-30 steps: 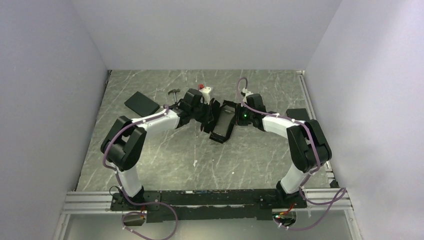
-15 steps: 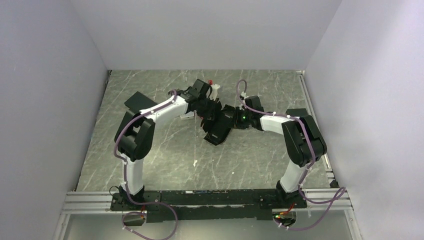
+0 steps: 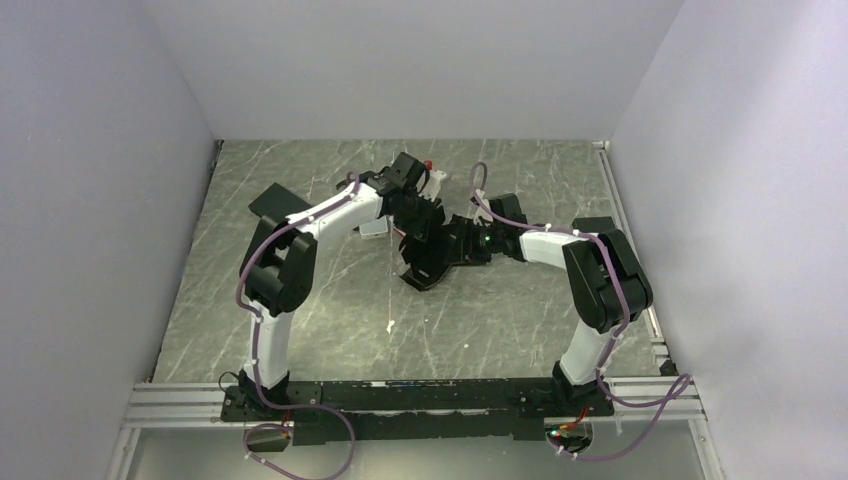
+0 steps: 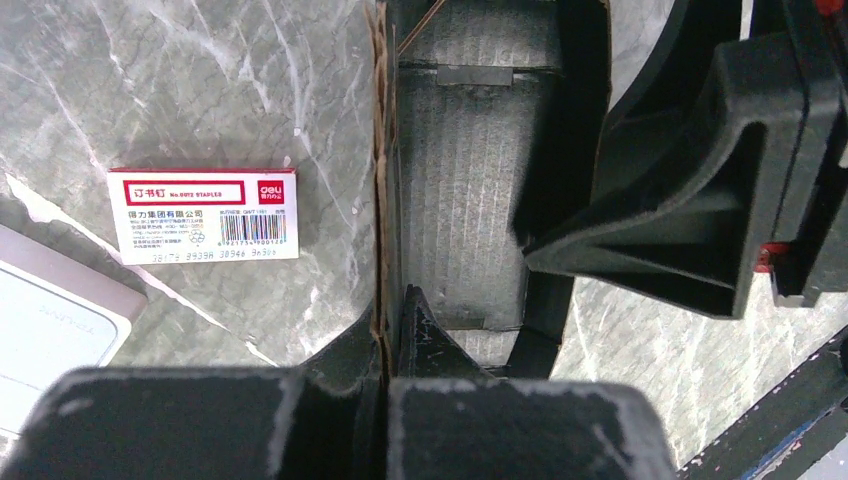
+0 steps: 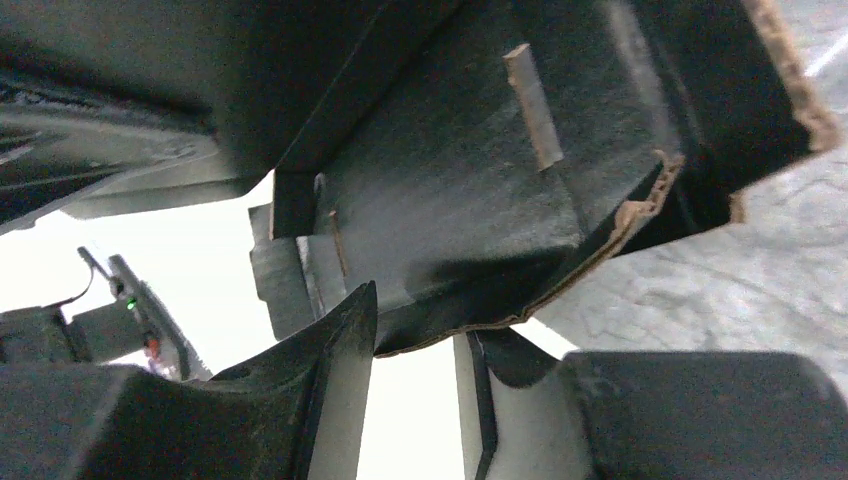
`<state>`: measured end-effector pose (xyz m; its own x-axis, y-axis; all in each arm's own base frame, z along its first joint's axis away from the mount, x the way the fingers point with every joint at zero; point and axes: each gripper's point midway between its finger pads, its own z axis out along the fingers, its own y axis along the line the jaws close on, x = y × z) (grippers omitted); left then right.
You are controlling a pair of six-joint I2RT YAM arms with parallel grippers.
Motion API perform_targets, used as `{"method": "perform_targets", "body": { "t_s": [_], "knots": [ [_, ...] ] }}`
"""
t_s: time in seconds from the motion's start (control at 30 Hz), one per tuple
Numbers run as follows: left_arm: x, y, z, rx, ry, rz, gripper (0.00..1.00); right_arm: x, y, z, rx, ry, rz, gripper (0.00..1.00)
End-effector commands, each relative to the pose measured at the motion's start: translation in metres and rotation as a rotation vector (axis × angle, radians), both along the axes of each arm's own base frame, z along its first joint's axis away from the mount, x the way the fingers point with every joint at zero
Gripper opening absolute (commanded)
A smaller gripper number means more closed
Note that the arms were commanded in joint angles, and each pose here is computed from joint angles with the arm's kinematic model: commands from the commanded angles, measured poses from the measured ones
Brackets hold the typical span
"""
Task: Fold the paper box
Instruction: Fold the paper box at the center of the board.
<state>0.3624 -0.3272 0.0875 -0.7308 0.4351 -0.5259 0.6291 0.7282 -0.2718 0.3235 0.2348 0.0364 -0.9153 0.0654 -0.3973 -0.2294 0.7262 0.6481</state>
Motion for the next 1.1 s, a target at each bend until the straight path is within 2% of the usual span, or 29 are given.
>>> {"method": "perform_targets", "body": {
  "t_s": [0.0,0.27,0.5,0.67,1.07],
  "knots": [
    [-0.009,-0.037,0.005,-0.108,0.006,-0.111,0.00,-0.015,0.034,0.047,0.200,-0.046,0.164,0.38],
    [-0.007,-0.035,0.007,-0.091,-0.003,-0.123,0.00,-0.021,0.028,0.049,0.219,-0.035,0.195,0.42],
    [-0.006,-0.033,0.009,-0.082,-0.020,-0.128,0.00,-0.029,0.015,0.045,0.175,-0.036,0.236,0.52],
    [-0.007,-0.032,0.013,-0.088,-0.038,-0.138,0.00,-0.049,0.002,0.039,0.156,-0.006,0.276,0.55],
    [-0.007,-0.028,0.017,-0.044,-0.089,-0.177,0.00,-0.052,-0.020,0.071,0.173,-0.185,0.360,0.56]
  ]
}}
